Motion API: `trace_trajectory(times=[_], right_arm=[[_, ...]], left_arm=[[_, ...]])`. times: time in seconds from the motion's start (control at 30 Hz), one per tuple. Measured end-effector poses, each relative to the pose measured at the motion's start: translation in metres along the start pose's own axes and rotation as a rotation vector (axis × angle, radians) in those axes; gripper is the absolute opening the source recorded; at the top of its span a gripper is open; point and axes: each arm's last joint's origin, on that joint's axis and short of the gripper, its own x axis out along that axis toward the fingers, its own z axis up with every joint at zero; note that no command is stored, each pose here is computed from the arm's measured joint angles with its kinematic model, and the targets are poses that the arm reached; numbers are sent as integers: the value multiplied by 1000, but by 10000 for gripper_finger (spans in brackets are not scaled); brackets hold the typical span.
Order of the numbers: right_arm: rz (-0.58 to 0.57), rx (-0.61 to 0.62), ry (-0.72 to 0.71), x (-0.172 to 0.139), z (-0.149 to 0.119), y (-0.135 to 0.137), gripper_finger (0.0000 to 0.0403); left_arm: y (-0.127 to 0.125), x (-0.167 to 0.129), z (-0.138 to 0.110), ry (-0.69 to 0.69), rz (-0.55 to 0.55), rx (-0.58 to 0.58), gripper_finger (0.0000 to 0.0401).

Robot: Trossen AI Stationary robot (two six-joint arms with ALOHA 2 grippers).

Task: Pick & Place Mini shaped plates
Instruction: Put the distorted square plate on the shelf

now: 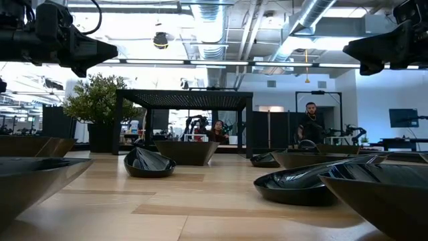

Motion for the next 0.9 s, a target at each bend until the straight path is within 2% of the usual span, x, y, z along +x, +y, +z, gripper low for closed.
trace_trajectory(times=[0.27,0.4,0.5,0.73,0.9], right_arm=[[0,0,0,0,0,0,75],[0,0,0,0,0,0,75],[-17,2,-24,0,3,-1,75],[-49,-30,-114,0,12,-4,75],[-50,57,-148,-1,15,-5,75]], left_arm=[[0,0,0,-3,0,-4,85],[0,0,0,2,0,-72,85],[-1,2,-2,22,-7,-78,85],[-7,6,-7,83,-177,-74,85],[-10,10,-6,116,-237,-136,93]])
